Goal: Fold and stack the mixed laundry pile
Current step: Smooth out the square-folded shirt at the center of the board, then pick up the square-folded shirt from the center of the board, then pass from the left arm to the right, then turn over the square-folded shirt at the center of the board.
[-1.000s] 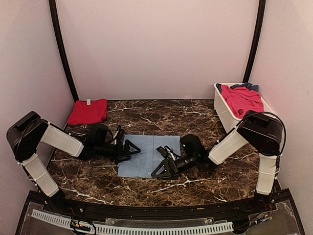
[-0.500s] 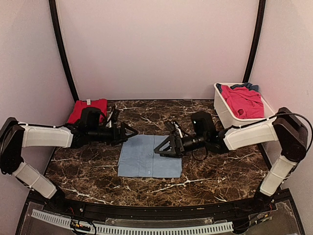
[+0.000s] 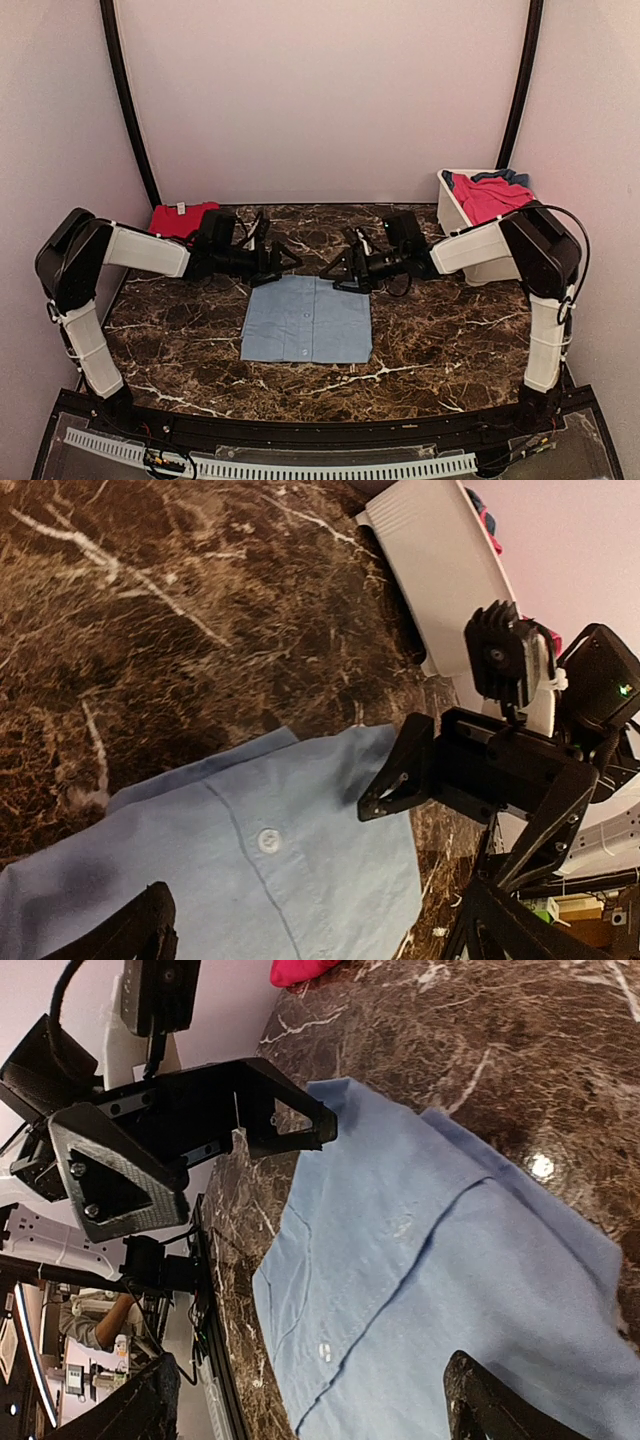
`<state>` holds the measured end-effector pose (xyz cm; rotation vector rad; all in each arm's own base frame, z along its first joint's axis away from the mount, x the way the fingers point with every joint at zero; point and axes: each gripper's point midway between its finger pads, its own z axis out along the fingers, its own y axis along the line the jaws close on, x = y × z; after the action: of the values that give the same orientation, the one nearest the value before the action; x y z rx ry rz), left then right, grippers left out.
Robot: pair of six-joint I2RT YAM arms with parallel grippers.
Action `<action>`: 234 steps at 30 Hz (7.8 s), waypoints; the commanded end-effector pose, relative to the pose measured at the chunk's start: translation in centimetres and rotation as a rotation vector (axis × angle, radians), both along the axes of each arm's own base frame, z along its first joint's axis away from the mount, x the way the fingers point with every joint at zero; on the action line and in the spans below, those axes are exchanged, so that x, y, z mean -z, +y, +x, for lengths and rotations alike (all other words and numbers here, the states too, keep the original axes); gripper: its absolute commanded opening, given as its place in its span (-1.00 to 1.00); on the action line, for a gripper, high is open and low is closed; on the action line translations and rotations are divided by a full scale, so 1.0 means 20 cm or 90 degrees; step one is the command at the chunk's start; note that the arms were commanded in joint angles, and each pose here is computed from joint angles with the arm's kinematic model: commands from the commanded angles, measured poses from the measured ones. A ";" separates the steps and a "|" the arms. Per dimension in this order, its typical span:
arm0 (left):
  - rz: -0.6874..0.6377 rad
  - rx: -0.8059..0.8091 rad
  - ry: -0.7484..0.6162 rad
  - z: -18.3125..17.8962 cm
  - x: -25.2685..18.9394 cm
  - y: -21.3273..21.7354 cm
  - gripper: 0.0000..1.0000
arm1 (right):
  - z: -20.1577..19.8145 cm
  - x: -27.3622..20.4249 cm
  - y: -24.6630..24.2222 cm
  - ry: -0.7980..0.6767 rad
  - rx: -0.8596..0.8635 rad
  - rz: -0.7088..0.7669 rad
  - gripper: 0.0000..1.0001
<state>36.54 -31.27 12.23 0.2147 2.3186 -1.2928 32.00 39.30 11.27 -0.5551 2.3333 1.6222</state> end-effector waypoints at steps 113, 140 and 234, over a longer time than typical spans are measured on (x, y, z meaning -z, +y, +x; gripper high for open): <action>0.429 0.387 -0.663 -0.86 0.13 -0.74 -1.00 | -0.31 0.19 -0.55 0.154 0.149 -0.094 0.46; 0.412 0.351 -0.658 -0.81 0.12 -0.82 -1.00 | -0.33 0.16 -0.36 0.266 0.244 -0.012 0.54; 0.451 -0.236 -0.326 -0.33 -0.37 0.45 0.58 | 0.22 -0.34 -0.44 -0.386 0.191 -0.908 -1.00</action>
<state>29.57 -25.85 18.84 0.4465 2.0896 -0.2231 36.89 26.39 16.33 -0.7226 2.5332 -0.6105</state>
